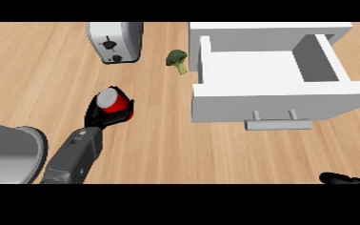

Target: Pick up the can, place it into the drawer and close the drawer

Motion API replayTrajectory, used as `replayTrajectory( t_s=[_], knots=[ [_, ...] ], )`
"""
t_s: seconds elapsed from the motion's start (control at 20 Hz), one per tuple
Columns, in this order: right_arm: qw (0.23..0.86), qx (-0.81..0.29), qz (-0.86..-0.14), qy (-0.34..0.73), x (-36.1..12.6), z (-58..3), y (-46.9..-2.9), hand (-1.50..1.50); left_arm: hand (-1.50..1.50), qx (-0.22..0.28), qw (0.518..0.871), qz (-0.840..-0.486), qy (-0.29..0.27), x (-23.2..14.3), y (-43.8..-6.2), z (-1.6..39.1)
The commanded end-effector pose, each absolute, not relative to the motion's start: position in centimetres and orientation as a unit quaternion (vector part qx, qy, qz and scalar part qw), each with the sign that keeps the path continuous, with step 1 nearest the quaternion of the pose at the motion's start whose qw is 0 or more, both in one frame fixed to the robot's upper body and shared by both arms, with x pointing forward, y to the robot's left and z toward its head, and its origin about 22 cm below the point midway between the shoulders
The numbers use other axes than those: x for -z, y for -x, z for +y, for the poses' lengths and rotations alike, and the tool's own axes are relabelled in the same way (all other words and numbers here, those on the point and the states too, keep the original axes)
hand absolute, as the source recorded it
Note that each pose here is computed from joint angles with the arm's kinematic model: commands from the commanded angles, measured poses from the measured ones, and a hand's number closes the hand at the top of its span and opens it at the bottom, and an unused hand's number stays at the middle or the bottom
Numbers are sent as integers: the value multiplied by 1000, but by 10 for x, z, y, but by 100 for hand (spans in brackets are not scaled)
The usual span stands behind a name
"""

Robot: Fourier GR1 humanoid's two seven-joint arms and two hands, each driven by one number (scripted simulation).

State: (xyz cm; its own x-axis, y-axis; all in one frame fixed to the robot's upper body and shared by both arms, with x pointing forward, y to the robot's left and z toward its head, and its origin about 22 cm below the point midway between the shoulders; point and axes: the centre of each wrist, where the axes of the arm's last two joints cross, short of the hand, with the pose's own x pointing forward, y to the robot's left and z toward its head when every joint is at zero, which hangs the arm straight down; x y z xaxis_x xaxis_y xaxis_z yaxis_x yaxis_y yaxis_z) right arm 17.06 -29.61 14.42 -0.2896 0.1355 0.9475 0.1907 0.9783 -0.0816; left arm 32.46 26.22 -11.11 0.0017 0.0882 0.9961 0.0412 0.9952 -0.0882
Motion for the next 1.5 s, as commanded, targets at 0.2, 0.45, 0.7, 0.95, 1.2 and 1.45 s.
replayTrajectory(
  t_s=[0.2, 0.45, 0.7, 0.95, 1.2, 1.45],
  knots=[
    [590, 36, -798, 116, -148, -291, -168, -150, 150, -46, 684, -726, 48, 96, -345, 207],
    [586, 28, -800, 126, -156, -298, -174, -150, 150, -14, 682, -729, 64, 48, -380, 177],
    [584, 26, -802, 121, -140, -303, -155, -150, 150, 22, 659, -749, 58, -6, -404, 155],
    [590, 27, -796, 132, -144, -310, -172, -150, 150, 34, 659, -746, 87, -61, -409, 124],
    [585, 23, -800, 129, -134, -304, -157, -150, 150, 39, 648, -756, 83, -125, -413, 104],
    [572, 26, -810, 129, -146, -294, -170, -150, 150, 55, 640, -764, 59, -169, -412, 66]
  ],
)
